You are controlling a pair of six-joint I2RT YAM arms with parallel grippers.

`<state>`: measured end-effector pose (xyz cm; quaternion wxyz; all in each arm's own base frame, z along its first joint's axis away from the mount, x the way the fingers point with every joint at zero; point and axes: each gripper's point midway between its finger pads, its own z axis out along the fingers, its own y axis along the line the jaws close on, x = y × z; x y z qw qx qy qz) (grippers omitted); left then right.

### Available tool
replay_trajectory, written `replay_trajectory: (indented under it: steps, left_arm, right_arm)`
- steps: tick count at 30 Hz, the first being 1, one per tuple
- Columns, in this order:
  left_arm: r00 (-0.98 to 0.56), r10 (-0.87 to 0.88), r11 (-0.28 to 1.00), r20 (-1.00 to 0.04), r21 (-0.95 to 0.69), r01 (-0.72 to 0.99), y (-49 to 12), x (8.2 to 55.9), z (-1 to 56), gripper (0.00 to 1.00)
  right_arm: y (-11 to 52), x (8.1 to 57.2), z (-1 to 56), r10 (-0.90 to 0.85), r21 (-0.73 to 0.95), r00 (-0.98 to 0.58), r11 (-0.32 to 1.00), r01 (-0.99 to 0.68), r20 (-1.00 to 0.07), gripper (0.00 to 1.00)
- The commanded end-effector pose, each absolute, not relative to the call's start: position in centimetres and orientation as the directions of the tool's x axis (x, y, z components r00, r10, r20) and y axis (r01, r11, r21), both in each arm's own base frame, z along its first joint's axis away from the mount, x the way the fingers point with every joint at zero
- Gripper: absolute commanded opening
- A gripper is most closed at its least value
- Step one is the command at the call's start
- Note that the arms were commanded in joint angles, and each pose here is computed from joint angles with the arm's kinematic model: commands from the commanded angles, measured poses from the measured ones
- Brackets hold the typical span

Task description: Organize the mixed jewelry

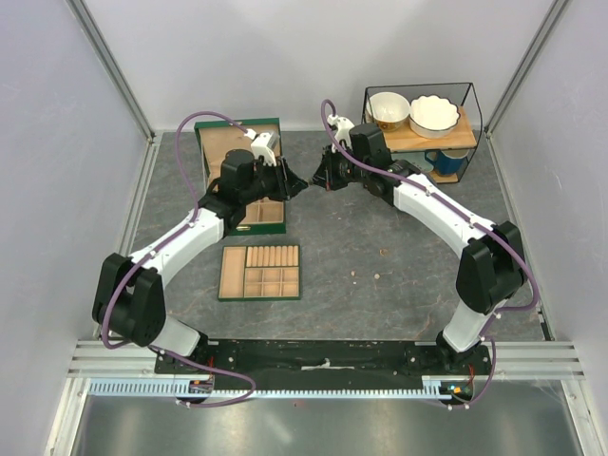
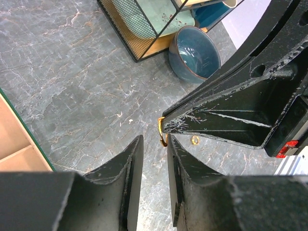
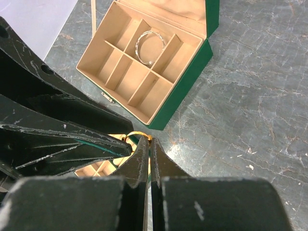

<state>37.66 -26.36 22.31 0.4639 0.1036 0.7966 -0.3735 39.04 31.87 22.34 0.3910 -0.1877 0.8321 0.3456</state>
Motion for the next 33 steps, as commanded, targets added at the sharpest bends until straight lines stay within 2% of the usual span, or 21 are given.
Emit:
replay_trajectory:
  steps: [1, 12, 20, 33]
  left_arm:
    - [-0.513, -0.221, 0.668, -0.829, -0.512, 0.540, -27.1, 38.3, 24.9, 0.33]
    - [-0.517, -0.222, 0.663, -0.826, -0.517, 0.541, -27.3, 38.6, 25.0, 0.31]
    - [-0.530, -0.217, 0.655, -0.819, -0.525, 0.543, -27.6, 38.4, 24.8, 0.23]
    - [-0.544, -0.215, 0.648, -0.811, -0.535, 0.542, -27.6, 37.8, 24.1, 0.27]
  right_arm:
    - [32.0, 38.6, 25.1, 0.000, 0.429, -0.577, 0.668, -0.608, -0.817, 0.00]
    - [32.0, 38.3, 25.1, 0.003, 0.434, -0.575, 0.659, -0.614, -0.818, 0.00]
    - [32.1, 38.3, 25.4, 0.012, 0.439, -0.575, 0.658, -0.612, -0.818, 0.00]
    - [32.1, 38.7, 25.5, 0.014, 0.433, -0.571, 0.666, -0.607, -0.821, 0.00]
